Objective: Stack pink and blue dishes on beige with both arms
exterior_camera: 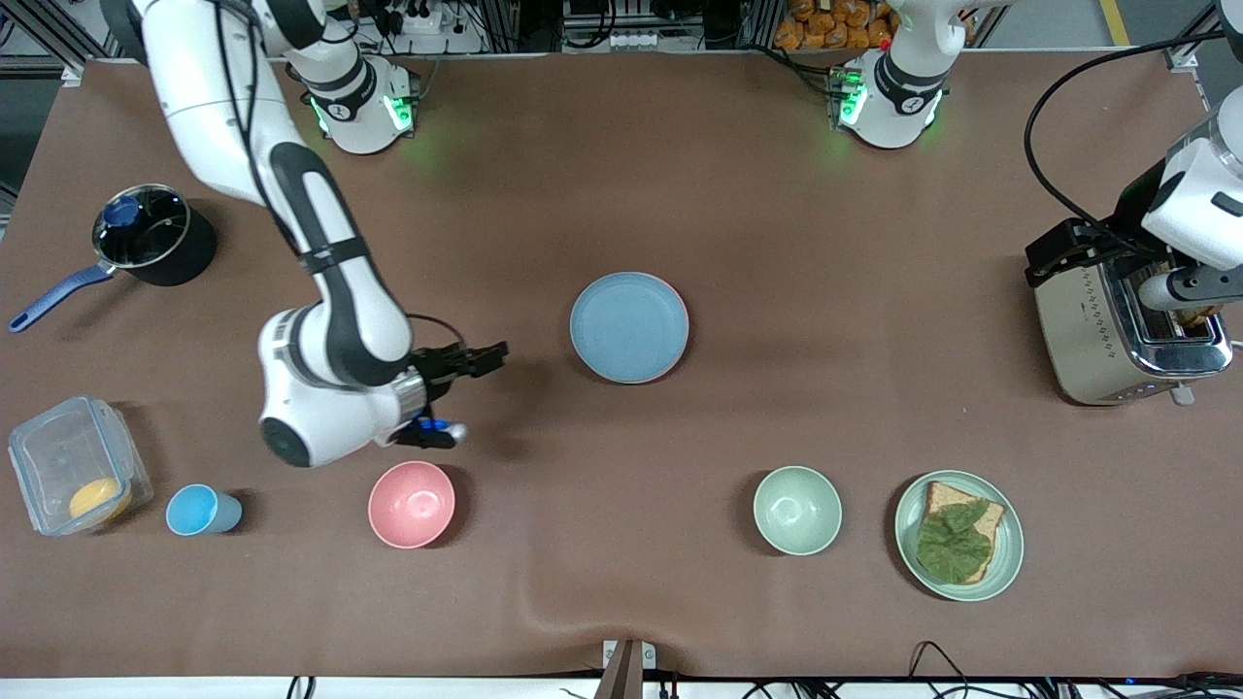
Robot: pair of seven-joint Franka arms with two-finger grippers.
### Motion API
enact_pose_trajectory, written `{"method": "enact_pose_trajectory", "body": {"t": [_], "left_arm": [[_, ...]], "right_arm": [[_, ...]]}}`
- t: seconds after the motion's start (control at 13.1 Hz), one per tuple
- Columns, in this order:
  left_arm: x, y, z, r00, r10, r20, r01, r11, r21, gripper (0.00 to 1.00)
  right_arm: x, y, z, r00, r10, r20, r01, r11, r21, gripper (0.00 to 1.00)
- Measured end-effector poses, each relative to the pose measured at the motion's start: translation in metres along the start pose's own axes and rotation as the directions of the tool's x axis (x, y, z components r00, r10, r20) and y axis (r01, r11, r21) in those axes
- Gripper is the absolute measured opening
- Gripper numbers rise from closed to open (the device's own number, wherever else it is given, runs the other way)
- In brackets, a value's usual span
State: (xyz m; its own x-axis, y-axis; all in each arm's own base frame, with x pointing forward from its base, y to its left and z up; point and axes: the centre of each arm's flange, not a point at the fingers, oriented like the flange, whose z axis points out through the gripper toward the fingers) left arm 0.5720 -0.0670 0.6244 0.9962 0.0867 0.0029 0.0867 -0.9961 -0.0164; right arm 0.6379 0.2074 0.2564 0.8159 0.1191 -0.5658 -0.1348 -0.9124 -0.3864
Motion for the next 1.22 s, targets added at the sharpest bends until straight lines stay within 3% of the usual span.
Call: {"method": "enact_pose_trajectory", "body": {"t": [0.23, 0.46, 0.53, 0.69, 0.84, 0.99, 1.22], "left_arm": [[0.0, -0.001, -0.001, 1.0, -0.002, -0.002, 0.002, 1.0, 0.0, 1.0], [-0.002, -0.004, -0.005, 1.0, -0.01, -0.007, 0.01, 1.0, -0.012, 1.0], [-0.003, -0.004, -0.006, 1.0, -0.01, -0.008, 0.01, 1.0, -0.016, 1.0], [-0.003, -0.002, -0.007, 1.0, -0.008, -0.009, 0.007, 1.0, -0.017, 1.0], [-0.004, -0.002, -0.007, 1.0, -0.006, -0.009, 0.006, 1.0, -0.017, 1.0], [-0.004, -0.001, -0.008, 1.0, -0.006, -0.01, 0.005, 1.0, -0.017, 1.0], [-0.005, -0.001, -0.008, 1.0, -0.005, -0.009, 0.005, 1.0, -0.017, 1.0]], "right_arm": [[-0.003, 0.046, -0.042, 0.999, 0.035, -0.019, -0.037, 0.992, -0.119, 1.0], [-0.016, 0.091, -0.093, 0.997, 0.03, -0.068, -0.043, 0.979, -0.199, 1.0], [-0.025, 0.099, -0.112, 0.995, 0.016, -0.099, -0.039, 0.97, -0.238, 1.0], [-0.049, 0.101, -0.156, 0.978, -0.01, -0.207, -0.052, 0.955, -0.294, 1.0], [-0.087, 0.108, -0.196, 0.949, -0.018, -0.316, -0.078, 0.954, -0.289, 1.0], [-0.136, 0.125, -0.228, 0.921, -0.002, -0.39, -0.116, 0.953, -0.281, 1.0], [-0.205, 0.125, -0.27, 0.877, -0.032, -0.479, -0.168, 0.915, -0.368, 1.0]]}}
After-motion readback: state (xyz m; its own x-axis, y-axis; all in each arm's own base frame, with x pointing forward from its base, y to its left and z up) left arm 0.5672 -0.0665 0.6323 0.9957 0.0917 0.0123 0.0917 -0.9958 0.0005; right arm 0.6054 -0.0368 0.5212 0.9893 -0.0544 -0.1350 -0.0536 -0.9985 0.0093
